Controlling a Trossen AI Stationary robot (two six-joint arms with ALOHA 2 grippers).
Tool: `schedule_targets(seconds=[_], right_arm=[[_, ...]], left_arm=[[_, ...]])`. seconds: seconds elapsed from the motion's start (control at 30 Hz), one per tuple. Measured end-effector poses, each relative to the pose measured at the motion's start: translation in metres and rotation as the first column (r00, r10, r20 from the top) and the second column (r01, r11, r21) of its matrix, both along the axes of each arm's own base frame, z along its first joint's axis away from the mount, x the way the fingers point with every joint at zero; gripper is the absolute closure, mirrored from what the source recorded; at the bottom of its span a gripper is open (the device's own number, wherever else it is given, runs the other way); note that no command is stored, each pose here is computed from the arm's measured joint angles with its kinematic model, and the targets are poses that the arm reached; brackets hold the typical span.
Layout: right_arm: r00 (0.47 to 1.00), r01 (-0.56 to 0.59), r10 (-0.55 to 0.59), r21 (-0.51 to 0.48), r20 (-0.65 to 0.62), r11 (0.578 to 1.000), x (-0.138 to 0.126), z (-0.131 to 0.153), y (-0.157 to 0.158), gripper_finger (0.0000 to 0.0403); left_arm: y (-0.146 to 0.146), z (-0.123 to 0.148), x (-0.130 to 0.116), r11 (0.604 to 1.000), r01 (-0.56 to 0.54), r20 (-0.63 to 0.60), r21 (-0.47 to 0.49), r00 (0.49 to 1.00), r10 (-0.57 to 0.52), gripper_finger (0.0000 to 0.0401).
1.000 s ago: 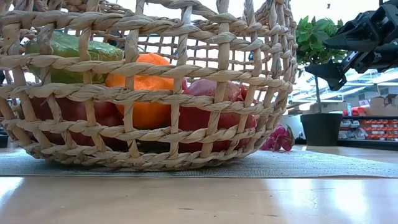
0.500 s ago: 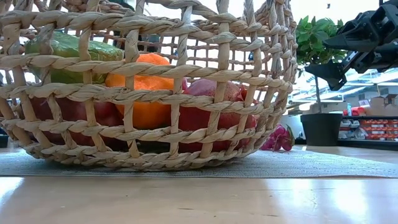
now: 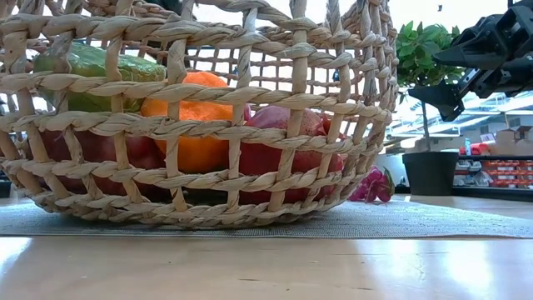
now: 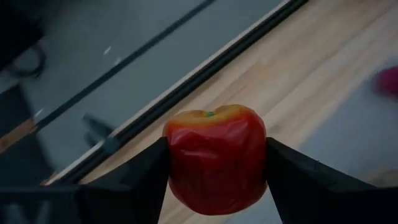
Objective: Build produce basket
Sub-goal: Put the red apple into the brown basket
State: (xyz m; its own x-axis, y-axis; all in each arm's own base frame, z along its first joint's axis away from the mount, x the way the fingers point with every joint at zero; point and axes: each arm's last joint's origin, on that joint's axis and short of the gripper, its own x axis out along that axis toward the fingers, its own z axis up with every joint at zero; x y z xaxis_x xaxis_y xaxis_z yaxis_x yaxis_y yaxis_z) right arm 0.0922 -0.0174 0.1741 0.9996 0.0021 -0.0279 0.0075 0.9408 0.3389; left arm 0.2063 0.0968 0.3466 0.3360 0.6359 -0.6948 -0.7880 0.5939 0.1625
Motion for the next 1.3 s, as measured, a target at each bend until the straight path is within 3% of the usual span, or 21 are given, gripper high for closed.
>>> schedule_targets(seconds=[0.2,0.4,0.67,0.8,0.97,1.13,1.3], right_arm=[[1.000,0.000,0.000,0.000,0.000,1.000,0.000,0.000,0.000,0.0055],[1.000,0.000,0.000,0.000,0.001,1.000,0.000,0.000,0.000,0.0055],[1.000,0.000,0.000,0.000,0.000,1.000,0.000,0.000,0.000,0.0055],[1.000,0.000,0.000,0.000,0.000,1.000,0.000,0.000,0.000,0.0055],[1.000,0.000,0.000,0.000,0.000,1.000,0.000,0.000,0.000,0.0055],[1.000,0.000,0.000,0.000,0.000,1.000,0.000,0.000,0.000,0.0055],[1.000,0.000,0.000,0.000,0.000,1.000,0.000,0.000,0.000,0.0055]], left_arm=[[-0.022,0.023,-0.007,0.994,0.093,0.174,0.049,0.980,-0.101,0.0160],[-0.037,0.035,-0.005,0.970,0.239,0.309,0.036,0.921,-0.238,0.0164],[-0.060,0.045,0.006,0.860,0.506,0.402,0.072,0.774,-0.489,0.0158],[-0.070,0.047,0.009,0.773,0.622,0.372,0.125,0.693,-0.618,0.0161],[-0.079,0.046,0.011,0.647,0.728,0.223,0.224,0.608,-0.762,0.0155],[-0.084,0.046,0.011,0.468,0.819,0.005,0.332,0.495,-0.869,0.0158],[-0.091,0.047,0.012,0.273,0.874,-0.190,0.403,0.372,-0.909,0.0159]])
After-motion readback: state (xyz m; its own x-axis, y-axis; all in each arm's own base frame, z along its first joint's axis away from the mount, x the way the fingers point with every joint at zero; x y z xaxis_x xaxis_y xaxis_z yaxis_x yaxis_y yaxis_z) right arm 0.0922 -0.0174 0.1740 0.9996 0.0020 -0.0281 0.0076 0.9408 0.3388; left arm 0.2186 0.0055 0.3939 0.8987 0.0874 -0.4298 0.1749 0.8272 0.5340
